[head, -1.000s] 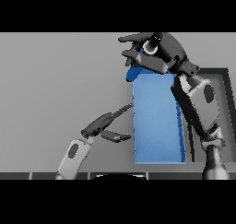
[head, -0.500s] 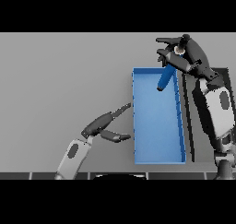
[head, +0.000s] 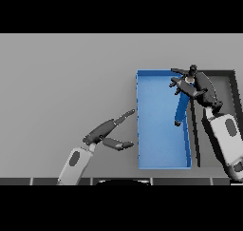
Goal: Pick up the blue pipe and place it into the blue bin.
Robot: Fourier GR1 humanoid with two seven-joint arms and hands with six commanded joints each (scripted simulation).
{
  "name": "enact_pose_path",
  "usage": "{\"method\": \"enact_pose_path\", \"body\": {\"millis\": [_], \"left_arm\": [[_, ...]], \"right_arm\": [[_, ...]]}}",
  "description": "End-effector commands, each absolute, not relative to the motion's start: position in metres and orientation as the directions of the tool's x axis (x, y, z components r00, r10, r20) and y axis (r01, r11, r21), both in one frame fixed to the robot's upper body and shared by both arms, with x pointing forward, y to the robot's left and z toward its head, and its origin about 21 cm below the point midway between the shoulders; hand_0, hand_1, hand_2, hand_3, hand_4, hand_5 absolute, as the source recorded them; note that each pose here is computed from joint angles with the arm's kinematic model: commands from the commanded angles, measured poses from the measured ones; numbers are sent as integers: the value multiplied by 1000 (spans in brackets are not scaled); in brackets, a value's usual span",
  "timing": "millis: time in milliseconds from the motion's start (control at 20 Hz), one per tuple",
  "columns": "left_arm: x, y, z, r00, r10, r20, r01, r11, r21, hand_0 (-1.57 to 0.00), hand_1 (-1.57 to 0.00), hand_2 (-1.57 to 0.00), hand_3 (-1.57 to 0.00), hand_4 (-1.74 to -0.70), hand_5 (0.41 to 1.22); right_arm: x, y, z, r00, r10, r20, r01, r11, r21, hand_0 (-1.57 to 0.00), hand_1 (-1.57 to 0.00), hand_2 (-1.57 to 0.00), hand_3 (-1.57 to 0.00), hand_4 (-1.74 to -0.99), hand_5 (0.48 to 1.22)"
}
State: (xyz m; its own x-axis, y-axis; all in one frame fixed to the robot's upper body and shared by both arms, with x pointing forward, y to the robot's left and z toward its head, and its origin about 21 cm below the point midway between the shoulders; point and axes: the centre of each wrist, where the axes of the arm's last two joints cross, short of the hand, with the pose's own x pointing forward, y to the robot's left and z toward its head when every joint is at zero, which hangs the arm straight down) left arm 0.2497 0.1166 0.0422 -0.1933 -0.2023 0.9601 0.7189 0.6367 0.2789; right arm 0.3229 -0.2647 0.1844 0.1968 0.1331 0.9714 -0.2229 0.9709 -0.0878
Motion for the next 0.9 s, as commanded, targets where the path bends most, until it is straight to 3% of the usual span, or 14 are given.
{"method": "enact_pose_path", "body": {"millis": [0,50,250,300,400,500,650,850], "left_arm": [[250,116,43,-192,-204,960,716,640,279,1,1,1,1,-888,422],[251,115,44,-190,-208,959,715,641,281,1,1,1,1,-887,420],[252,113,47,-198,-208,958,716,637,286,1,1,1,1,-883,421],[251,113,46,-193,-209,959,715,639,284,1,1,1,1,-882,421],[252,114,46,-191,-218,957,713,639,288,1,1,1,1,-878,422],[252,115,46,-196,-220,956,708,643,293,1,1,1,1,-878,427],[252,120,46,-187,-215,959,712,642,283,1,1,1,1,-881,429],[249,114,46,-187,-208,960,717,640,278,1,1,1,1,-886,426]], "right_arm": [[322,-264,175,228,132,965,-204,975,-85,-1571,-1571,-1571,-1521,-1741,1221],[321,-261,169,248,146,958,-191,977,-99,-1571,-1571,-1571,-1255,-1741,1221],[321,-263,139,378,242,894,-151,968,-199,-1571,-1548,-1571,-847,-1741,1221],[322,-260,132,418,256,872,-152,966,-211,-1465,-1336,-1339,-788,-1678,1221],[325,-262,130,468,290,835,-154,957,-246,-937,-855,-856,-504,-1503,1221],[326,-261,126,505,354,787,-213,935,-284,-599,-547,-548,-322,-1337,1221],[323,-252,127,475,490,731,-338,869,-362,-306,-279,-280,-164,-1175,1084],[324,-254,125,474,562,678,-385,825,-414,-125,-114,-114,-67,-1078,898]]}}
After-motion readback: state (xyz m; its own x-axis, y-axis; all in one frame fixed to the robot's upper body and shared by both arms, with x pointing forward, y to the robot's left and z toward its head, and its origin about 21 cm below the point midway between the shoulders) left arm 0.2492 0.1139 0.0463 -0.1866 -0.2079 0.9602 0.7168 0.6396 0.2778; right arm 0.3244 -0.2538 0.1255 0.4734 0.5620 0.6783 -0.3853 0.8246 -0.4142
